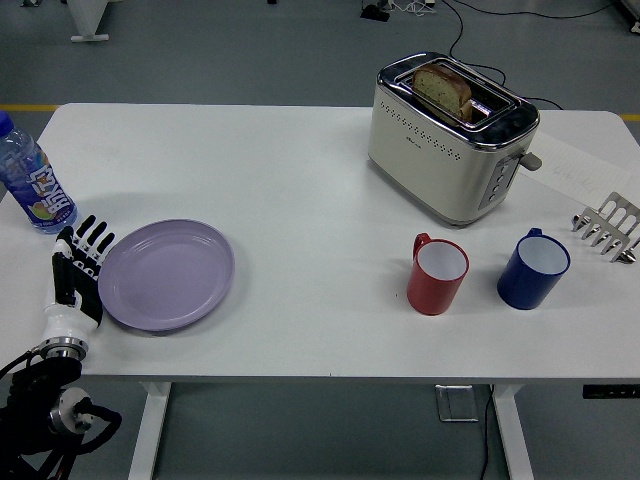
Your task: Push plate across desktop
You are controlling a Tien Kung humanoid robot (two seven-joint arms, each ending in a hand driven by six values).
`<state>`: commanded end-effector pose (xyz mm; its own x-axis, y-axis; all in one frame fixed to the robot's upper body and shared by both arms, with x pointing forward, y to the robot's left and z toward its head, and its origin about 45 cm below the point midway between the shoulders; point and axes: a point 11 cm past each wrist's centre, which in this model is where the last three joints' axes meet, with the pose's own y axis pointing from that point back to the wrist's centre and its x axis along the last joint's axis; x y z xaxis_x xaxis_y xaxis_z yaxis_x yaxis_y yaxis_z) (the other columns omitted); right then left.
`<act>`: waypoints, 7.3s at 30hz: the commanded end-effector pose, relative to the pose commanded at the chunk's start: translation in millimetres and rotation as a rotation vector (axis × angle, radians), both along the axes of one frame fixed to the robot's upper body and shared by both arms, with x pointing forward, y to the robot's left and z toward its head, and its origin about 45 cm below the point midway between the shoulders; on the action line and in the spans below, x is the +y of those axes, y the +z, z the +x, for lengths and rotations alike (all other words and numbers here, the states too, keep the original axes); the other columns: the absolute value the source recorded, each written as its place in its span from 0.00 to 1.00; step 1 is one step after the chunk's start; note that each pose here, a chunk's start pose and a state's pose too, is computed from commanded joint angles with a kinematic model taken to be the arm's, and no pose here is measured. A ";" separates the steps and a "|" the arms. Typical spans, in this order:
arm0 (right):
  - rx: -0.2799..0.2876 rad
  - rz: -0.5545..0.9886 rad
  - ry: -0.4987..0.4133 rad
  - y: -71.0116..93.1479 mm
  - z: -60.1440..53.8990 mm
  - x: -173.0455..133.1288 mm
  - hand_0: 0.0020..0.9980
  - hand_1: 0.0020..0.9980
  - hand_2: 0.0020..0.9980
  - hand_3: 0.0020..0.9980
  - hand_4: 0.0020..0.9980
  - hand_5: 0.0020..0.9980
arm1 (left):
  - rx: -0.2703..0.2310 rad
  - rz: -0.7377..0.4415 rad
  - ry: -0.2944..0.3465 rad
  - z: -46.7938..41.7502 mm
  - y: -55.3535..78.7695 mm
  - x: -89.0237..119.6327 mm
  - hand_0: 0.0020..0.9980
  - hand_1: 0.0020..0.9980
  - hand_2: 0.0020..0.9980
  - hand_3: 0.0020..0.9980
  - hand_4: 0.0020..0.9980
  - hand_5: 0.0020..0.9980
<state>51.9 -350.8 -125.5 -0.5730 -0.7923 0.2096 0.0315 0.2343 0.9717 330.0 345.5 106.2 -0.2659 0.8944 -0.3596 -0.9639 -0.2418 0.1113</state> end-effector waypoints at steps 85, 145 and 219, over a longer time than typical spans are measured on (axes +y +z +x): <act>0.000 -0.014 0.038 1.8 3.9 -5.8 0.59 0.53 0.61 0.60 0.36 0.55 | 0.007 -0.089 -0.234 9.8 -8.3 -100.4 0.82 0.86 0.86 0.85 0.50 1.00; 0.003 -0.013 0.037 1.3 1.3 -5.5 0.59 0.53 0.61 0.60 0.37 0.55 | -0.043 -0.087 -0.311 16.0 11.1 -130.0 0.82 0.86 0.86 0.84 0.51 1.00; 0.014 -0.017 0.003 0.0 -9.7 -6.0 0.59 0.53 0.61 0.60 0.37 0.54 | -0.140 -0.235 0.191 -4.1 62.5 95.0 0.81 0.82 0.81 0.80 0.53 1.00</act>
